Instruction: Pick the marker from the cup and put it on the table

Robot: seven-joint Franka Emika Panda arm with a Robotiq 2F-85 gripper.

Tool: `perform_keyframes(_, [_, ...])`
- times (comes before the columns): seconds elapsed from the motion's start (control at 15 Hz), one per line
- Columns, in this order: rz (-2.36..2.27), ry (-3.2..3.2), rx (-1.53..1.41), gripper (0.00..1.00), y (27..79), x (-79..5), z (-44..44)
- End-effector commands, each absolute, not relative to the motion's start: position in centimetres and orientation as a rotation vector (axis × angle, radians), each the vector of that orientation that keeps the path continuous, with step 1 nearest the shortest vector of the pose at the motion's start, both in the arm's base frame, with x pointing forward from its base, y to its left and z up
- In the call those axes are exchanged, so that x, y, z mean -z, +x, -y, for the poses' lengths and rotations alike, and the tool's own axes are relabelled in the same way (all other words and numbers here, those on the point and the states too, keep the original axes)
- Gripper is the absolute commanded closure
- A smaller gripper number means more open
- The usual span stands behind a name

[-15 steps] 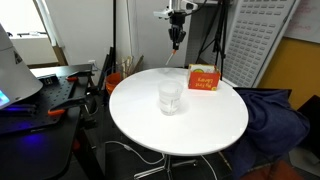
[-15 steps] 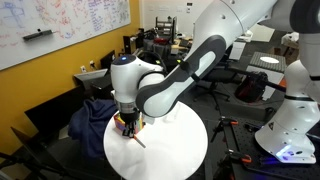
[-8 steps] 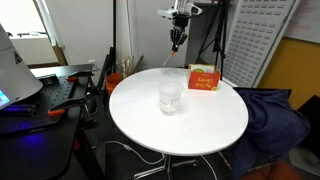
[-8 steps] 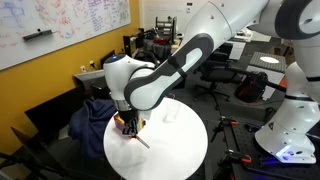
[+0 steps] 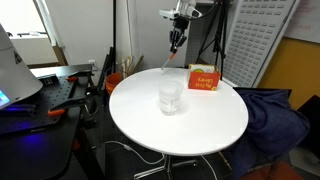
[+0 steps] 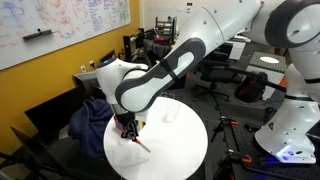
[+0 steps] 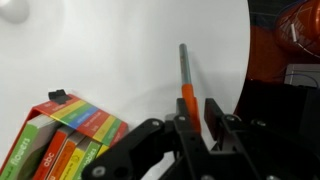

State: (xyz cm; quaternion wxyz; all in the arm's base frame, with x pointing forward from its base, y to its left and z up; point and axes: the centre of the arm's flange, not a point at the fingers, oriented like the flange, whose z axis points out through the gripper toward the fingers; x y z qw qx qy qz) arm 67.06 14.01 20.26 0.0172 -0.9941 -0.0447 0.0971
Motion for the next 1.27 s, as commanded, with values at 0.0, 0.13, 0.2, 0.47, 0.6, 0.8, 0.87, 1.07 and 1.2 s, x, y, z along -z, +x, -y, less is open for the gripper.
perform_keyframes(0.0, [0.137, -3.067, -0.344, 0.42, 68.31, -20.39, -14.47])
perform_keyframes(0.13, [0.134, -3.066, -0.346, 0.26, 68.37, -20.34, -14.45])
perform_keyframes(0.2, [0.131, -3.068, -0.344, 0.20, 68.43, -20.34, -14.43])
perform_keyframes(0.47, [0.123, -3.078, -0.327, 0.00, 68.48, -20.45, -14.47])
perform_keyframes(0.6, [0.119, -3.081, -0.320, 0.00, 68.46, -20.45, -14.48])
perform_keyframes(0.8, [0.117, -3.089, -0.313, 0.00, 68.36, -20.42, -14.57])
perform_keyframes(0.87, [0.138, -3.087, -0.302, 0.00, 67.79, -20.04, -14.28])
perform_keyframes(1.07, [0.139, -3.087, -0.302, 0.00, 67.78, -20.02, -14.32])
perform_keyframes(1.2, [0.139, -3.087, -0.302, 0.00, 67.78, -20.02, -14.32])
